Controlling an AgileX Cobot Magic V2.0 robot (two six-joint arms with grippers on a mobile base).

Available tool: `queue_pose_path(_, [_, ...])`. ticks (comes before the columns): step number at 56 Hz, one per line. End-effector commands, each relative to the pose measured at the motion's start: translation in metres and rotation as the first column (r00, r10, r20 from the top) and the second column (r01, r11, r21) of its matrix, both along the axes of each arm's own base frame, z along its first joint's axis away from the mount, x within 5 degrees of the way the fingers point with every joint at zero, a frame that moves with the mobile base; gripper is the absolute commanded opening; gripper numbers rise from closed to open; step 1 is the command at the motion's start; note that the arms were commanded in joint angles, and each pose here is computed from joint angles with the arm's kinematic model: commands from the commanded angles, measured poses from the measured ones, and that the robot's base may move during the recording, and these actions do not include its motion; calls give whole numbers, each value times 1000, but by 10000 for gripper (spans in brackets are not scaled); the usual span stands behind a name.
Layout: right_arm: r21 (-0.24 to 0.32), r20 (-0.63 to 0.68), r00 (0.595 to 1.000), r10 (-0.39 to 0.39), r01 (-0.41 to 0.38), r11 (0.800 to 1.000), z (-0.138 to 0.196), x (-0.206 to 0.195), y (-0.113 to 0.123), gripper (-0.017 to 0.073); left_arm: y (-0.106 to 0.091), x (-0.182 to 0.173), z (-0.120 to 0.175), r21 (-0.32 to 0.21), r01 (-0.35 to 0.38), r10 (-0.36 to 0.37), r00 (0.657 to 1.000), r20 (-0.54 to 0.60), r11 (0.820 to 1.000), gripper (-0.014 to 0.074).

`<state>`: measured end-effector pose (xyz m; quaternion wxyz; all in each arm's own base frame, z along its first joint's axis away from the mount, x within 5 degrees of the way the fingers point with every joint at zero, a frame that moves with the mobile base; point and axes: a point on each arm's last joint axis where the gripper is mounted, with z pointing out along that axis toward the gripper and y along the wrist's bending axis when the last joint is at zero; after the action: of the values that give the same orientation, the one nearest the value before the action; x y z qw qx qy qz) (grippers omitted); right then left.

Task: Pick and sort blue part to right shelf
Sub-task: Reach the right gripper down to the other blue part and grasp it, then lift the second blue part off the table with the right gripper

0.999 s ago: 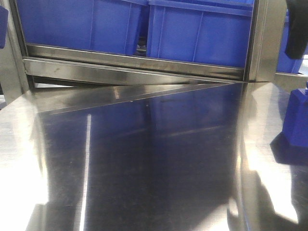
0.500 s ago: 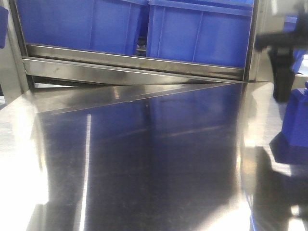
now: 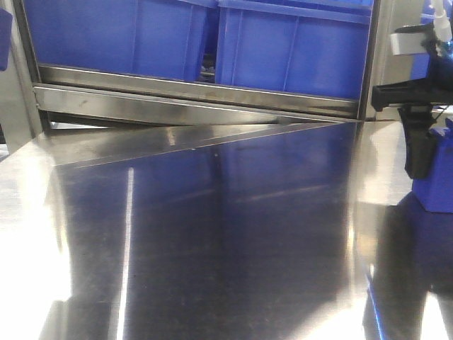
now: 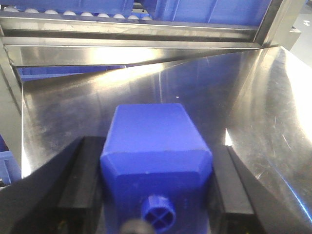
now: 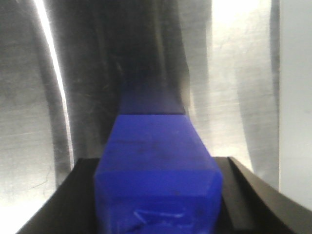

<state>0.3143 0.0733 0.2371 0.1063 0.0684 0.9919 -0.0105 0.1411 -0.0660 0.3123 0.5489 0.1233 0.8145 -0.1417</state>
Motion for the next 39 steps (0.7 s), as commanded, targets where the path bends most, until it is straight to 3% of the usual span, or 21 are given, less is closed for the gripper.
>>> queue_pose_path(1, [8,121,993,12,-13,1000,32,-5,-2,206,-4,1,19,-57,36,-30,993,114,998,284])
queue_pose_path(10, [10,225,970,88,-93,996,62,-23,0,206,-4,1,19,-55,35,-29,993,111,998,284])
queue_pose_path(16, [6,337,928,159,-171,985,80,-46,1,206,-4,0,18,-48,30,-26,995,96,998,284])
queue_pose_path(30, [32,607,775,177,-247,969,98,-113,-11,206,-2,0,12,-20,13,-12,999,43,1000,284])
queue_pose_path(39, [-21,733,644,222,-305,952,97,-148,-22,206,-2,0,13,-24,15,-14,999,50,1000,284])
